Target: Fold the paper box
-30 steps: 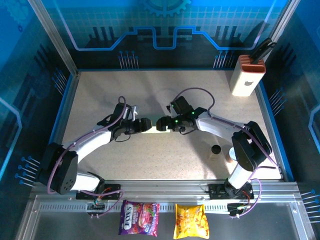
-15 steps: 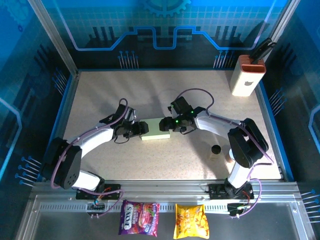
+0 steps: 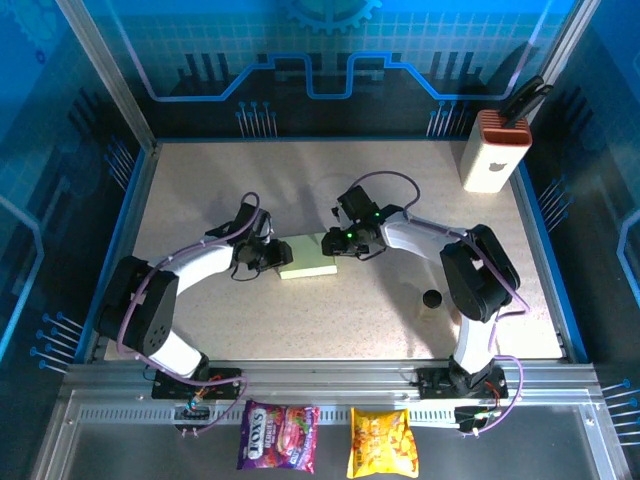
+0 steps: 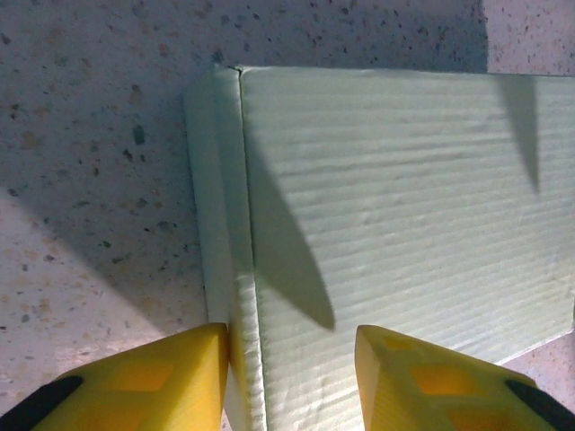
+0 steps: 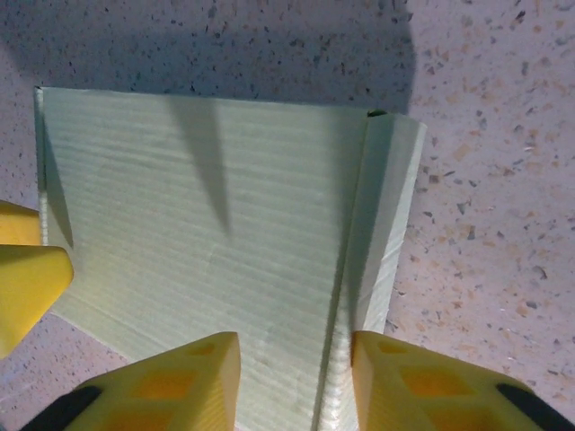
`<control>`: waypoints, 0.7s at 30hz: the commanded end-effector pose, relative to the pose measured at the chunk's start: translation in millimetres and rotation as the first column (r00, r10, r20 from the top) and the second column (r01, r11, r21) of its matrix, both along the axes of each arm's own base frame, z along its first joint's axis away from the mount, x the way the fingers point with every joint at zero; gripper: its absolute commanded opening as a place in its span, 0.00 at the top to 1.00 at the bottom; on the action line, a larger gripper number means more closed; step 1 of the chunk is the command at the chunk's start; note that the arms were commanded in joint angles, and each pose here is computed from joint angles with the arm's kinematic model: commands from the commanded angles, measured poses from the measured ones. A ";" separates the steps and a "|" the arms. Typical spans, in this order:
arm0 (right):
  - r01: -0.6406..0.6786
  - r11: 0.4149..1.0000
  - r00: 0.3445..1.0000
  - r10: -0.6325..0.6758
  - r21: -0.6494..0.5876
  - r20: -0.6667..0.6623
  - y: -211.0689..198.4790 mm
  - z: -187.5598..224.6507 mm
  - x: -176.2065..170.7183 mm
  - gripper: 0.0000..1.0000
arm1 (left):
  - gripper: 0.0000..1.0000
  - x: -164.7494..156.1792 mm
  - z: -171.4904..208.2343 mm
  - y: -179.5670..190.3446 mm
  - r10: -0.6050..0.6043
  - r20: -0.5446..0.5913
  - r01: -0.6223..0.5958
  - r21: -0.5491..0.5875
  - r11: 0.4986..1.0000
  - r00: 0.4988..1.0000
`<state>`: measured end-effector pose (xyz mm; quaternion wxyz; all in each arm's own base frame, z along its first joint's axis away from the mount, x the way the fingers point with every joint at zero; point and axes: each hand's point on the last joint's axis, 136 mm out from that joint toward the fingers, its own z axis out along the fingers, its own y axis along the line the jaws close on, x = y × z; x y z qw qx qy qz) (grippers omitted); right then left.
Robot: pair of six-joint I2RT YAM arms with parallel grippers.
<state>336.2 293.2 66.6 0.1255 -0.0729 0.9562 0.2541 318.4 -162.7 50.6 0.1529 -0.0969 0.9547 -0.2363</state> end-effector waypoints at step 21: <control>-0.111 0.920 0.990 0.070 0.375 0.122 218.5 39.6 84.1 0.72 | 0.59 120.2 45.7 161.7 0.302 0.177 -0.299 -0.046 0.953 0.937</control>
